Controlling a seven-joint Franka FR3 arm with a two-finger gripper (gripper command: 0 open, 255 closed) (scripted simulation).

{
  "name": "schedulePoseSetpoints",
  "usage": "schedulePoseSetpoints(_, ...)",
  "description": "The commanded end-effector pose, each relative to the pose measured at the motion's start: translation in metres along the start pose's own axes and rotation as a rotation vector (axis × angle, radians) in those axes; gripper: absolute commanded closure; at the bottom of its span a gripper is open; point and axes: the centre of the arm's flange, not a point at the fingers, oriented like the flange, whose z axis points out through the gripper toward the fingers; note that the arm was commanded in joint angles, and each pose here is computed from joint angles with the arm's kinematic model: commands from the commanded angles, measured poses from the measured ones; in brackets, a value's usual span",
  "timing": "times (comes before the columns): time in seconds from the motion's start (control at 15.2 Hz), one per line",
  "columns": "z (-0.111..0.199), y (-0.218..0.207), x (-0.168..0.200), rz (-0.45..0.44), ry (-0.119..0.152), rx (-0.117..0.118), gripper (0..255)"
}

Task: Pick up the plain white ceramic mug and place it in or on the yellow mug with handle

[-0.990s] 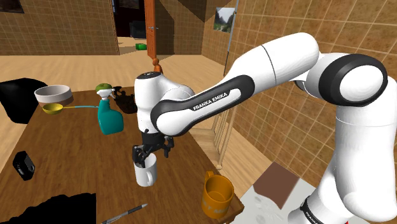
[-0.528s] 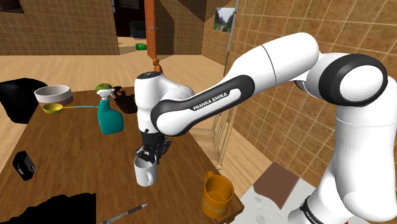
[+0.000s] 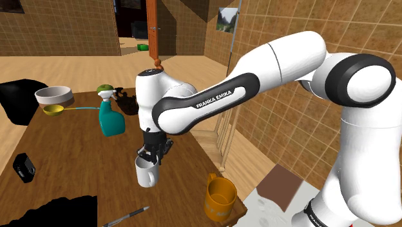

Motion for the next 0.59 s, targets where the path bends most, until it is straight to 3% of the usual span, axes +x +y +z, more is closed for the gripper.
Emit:
schedulePoseSetpoints(0.0, -0.010, 0.000, 0.000, 0.000, 0.000, 0.000, 255)
schedulePoseSetpoints(0.53, -0.052, 0.000, -0.002, 0.000, 0.000, 0.000, 255)
